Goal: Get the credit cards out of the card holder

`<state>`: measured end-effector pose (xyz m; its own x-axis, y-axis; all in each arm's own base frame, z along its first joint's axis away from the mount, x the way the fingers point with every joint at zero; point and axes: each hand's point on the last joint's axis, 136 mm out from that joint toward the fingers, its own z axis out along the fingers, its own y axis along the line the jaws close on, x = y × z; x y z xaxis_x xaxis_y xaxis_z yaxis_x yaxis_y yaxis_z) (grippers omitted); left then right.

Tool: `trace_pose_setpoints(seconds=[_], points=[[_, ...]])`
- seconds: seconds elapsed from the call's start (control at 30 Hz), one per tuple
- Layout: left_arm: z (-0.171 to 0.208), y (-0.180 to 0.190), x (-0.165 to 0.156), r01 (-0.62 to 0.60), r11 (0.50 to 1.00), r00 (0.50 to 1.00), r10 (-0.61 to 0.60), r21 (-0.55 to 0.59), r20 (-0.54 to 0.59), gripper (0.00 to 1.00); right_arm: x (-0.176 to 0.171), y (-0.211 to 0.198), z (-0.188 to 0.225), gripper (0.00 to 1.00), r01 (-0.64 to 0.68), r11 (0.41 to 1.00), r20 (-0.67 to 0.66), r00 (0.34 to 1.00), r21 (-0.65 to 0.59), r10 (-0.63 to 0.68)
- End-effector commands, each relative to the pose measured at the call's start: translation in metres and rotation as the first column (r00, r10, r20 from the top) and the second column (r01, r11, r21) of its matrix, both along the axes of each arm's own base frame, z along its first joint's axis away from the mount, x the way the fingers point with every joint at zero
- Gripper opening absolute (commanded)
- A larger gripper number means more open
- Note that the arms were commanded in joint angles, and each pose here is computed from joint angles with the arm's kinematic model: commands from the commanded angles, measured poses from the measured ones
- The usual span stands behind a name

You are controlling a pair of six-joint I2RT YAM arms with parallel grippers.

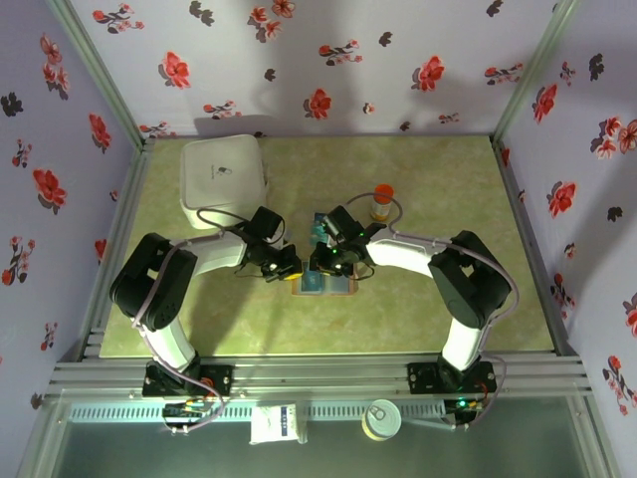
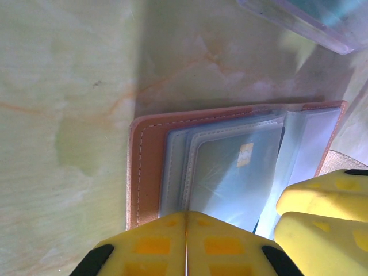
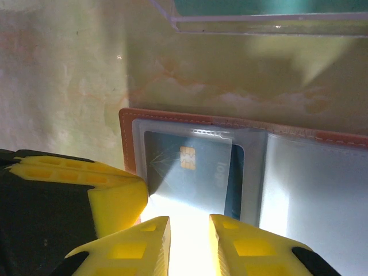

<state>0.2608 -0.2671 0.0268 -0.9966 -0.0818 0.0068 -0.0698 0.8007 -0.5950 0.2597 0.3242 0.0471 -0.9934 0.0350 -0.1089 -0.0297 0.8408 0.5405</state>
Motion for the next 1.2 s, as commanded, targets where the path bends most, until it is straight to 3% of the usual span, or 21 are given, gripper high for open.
trace_pose_setpoints(seconds=[0.0, 0.6, 1.17], points=[[-0.015, 0.01, -0.007, 0.011, 0.999, 0.999, -0.009, 0.052, -0.035, 0.08, -0.003, -0.004, -0.01, 0.25, 0.0, 0.999, -0.019, 1.0, -0.041, -0.001], [-0.014, 0.01, -0.007, 0.01, 0.999, 0.999, -0.008, 0.052, -0.037, 0.07, -0.007, -0.014, -0.022, 0.25, -0.002, 0.995, -0.03, 1.0, -0.1, -0.001], [0.002, 0.007, -0.002, 0.006, 0.999, 1.0, -0.006, 0.037, -0.005, 0.06, -0.003, -0.016, 0.004, 0.25, -0.002, 0.997, 0.032, 0.999, -0.079, 0.004]])
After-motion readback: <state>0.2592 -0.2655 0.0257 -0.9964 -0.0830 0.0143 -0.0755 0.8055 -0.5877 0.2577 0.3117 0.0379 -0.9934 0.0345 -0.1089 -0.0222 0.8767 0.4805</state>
